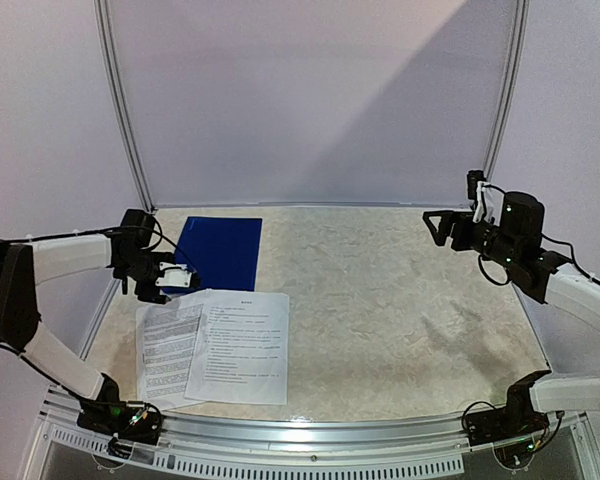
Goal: Put the files into the folder
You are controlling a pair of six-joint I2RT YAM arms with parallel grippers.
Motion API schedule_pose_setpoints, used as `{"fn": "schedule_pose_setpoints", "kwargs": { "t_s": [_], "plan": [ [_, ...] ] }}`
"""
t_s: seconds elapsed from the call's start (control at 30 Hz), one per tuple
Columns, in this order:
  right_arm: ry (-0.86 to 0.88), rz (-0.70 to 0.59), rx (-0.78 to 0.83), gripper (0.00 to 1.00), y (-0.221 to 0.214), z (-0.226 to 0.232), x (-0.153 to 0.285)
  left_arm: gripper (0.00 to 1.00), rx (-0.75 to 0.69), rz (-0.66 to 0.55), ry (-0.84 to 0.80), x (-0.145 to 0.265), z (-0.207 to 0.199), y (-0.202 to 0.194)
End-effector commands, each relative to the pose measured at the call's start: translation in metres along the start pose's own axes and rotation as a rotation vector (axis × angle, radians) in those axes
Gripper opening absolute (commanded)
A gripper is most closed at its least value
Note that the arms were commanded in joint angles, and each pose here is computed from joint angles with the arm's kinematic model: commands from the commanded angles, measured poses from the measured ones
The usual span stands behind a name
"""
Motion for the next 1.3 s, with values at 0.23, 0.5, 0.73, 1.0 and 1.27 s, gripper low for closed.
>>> {"fn": "schedule_pose_setpoints", "kwargs": {
  "t_s": [0.23, 0.5, 0.73, 1.0, 1.27],
  "plan": [
    [0.044, -0.027, 0.004, 0.99, 0.006, 0.015, 0.007, 0.68, -0.108, -0.046, 0.007, -0.055, 0.002, 0.003],
    [0.056, -0.039, 0.003, 0.99, 0.007, 0.016, 0.002, 0.59, -0.096, -0.027, 0.033, -0.061, 0.009, -0.002],
    [0.076, -0.028, -0.002, 0.99, 0.005, 0.019, -0.007, 0.53, -0.056, -0.023, 0.148, -0.063, 0.035, -0.004],
    [0.106, -0.006, -0.006, 0.99, -0.002, 0.023, -0.017, 0.44, -0.040, -0.053, 0.301, -0.063, 0.052, 0.002],
    [0.129, -0.013, -0.007, 0.99, 0.003, 0.028, -0.021, 0.41, -0.125, 0.002, 0.506, -0.072, 0.069, -0.001]
  ]
}}
Point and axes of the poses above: each gripper's point midway between its finger pads, its own x axis back along the fingers, its own z axis along the line the jaws close on, y = z × x, the point moved 1 cm from there along x, back along the fingers, and after that the axes turned 2 degrees about x, right-handed, at the moved point
